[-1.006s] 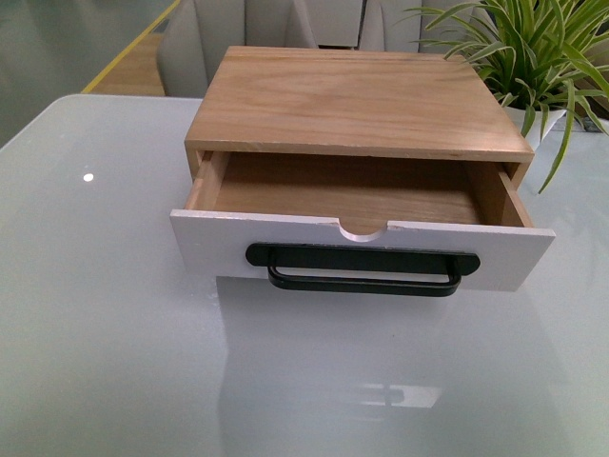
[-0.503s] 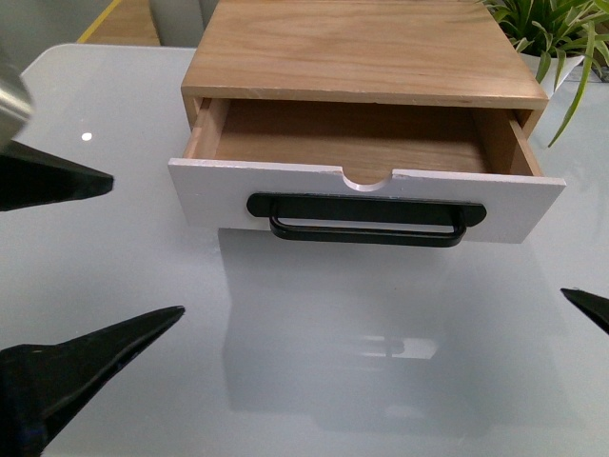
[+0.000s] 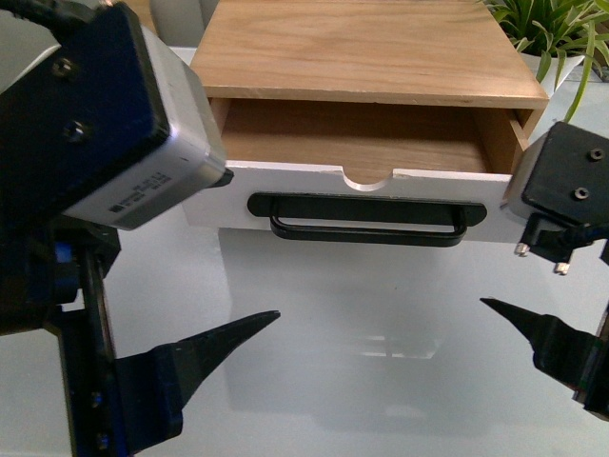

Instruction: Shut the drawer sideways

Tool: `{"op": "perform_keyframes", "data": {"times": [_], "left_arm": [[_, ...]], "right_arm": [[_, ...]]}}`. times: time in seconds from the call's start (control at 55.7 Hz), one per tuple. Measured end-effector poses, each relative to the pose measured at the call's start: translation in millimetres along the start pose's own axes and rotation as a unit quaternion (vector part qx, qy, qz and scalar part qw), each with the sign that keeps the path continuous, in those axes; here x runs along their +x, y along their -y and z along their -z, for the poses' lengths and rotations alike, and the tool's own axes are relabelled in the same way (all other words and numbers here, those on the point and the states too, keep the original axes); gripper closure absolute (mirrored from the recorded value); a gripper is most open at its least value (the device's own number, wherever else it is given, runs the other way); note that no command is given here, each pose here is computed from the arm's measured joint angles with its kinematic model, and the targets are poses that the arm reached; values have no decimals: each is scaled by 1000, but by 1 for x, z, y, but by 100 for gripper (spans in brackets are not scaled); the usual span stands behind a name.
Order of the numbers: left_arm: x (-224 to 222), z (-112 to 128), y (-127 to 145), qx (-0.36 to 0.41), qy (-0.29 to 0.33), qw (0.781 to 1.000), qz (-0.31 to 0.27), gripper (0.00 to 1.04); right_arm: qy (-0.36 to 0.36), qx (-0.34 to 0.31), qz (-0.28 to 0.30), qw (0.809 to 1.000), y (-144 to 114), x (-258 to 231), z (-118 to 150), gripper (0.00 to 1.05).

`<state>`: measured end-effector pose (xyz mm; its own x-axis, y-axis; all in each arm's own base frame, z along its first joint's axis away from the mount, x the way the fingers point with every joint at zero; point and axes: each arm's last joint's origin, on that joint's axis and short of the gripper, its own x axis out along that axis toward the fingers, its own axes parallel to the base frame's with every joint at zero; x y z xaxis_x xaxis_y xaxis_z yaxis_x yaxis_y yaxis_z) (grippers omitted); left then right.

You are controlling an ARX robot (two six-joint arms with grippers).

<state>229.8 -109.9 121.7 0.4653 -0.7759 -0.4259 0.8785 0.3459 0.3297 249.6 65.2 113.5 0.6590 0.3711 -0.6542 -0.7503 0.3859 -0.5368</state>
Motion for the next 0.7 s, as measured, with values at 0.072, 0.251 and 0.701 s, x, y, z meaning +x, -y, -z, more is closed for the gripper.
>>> {"op": "perform_keyframes", "data": {"times": [0.072, 0.251, 0.701], "left_arm": [[5, 1, 0, 5, 0, 1000, 7, 9], [16, 3, 3, 11, 2, 999, 33, 9], [35, 3, 0, 18, 13, 998, 60, 9]], "right_arm": [[2, -10, -7, 1000, -1, 4, -3, 9], [9, -32, -26, 999, -3, 14, -9, 9], [19, -51, -49, 997, 1, 32, -18, 9]]}}
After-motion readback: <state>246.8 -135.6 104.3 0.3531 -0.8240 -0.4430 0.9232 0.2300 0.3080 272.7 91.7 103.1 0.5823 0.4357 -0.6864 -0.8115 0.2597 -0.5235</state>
